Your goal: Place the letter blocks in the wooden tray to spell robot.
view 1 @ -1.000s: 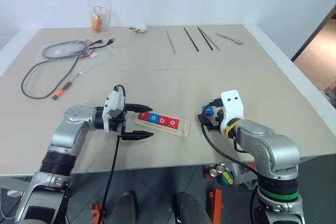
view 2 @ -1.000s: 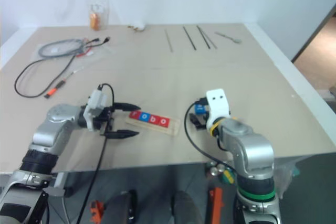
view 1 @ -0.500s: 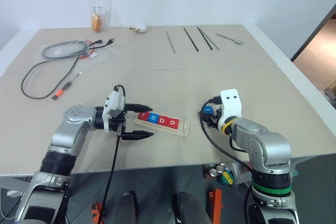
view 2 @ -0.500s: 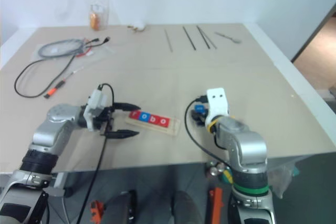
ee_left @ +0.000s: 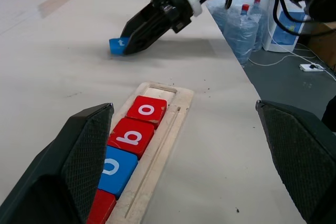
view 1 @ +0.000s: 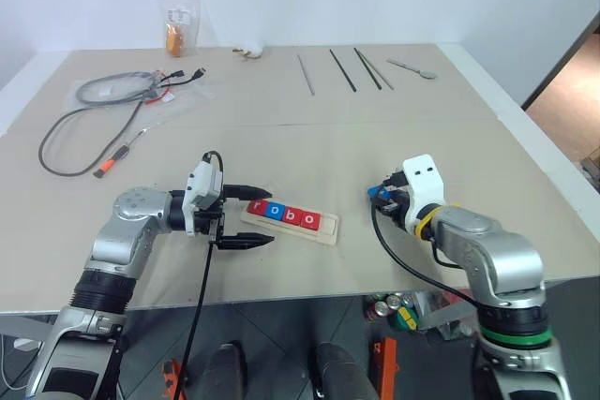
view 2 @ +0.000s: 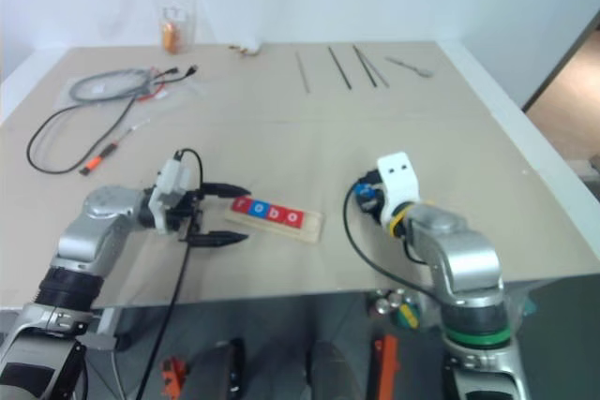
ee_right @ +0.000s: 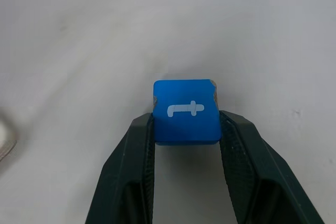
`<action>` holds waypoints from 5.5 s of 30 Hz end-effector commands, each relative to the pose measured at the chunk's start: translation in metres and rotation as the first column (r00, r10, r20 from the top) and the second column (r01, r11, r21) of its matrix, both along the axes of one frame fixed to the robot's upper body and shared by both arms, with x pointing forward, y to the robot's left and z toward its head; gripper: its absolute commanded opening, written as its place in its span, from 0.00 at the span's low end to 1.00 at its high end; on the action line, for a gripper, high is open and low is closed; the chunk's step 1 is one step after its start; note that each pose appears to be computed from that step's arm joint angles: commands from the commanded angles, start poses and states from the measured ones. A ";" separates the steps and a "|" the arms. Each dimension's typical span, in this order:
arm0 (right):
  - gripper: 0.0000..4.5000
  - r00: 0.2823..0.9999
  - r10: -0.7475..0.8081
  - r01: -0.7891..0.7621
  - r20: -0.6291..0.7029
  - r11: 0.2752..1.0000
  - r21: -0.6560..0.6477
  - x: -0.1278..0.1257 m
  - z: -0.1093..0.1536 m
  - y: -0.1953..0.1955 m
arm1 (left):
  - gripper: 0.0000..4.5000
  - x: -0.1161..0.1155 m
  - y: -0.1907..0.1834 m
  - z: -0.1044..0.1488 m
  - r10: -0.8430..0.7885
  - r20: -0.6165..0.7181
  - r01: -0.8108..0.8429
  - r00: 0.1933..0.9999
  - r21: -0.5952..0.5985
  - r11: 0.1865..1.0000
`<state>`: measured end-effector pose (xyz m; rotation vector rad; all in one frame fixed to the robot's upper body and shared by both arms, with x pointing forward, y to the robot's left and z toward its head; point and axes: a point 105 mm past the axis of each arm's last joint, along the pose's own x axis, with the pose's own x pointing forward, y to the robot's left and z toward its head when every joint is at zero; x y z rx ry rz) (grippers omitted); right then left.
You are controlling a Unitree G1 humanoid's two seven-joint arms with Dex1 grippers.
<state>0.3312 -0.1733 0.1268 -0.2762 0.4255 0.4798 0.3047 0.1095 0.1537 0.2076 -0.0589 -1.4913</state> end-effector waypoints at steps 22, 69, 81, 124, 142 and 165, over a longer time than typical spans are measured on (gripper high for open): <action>0.26 0.743 0.669 -0.664 0.010 0.739 -0.115 -0.019 0.017 0.015 | 1.00 -0.002 0.009 0.015 0.016 0.051 -0.017 0.999 0.009 1.000; 0.99 0.843 0.537 -0.538 0.026 0.841 0.060 -0.046 0.011 0.000 | 1.00 0.001 0.004 0.014 -0.009 0.045 0.008 0.999 0.016 1.000; 0.99 0.848 0.530 -0.529 0.002 0.847 0.047 -0.051 -0.005 0.005 | 1.00 0.001 0.004 0.014 -0.014 0.043 0.013 0.999 0.019 1.000; 0.26 0.741 0.670 -0.667 0.044 0.742 -0.067 -0.025 0.036 0.037 | 1.00 0.002 0.008 0.018 0.001 0.054 -0.002 0.999 0.011 1.000; 0.26 0.730 0.682 -0.682 -0.041 0.724 -0.108 -0.008 0.023 0.059 | 1.00 0.000 0.005 0.017 0.025 0.063 -0.025 0.998 -0.012 1.000; 0.26 0.712 0.690 -0.702 -0.129 0.697 -0.144 -0.004 0.009 0.063 | 1.00 0.001 0.008 0.016 0.043 0.064 -0.042 0.997 -0.015 0.999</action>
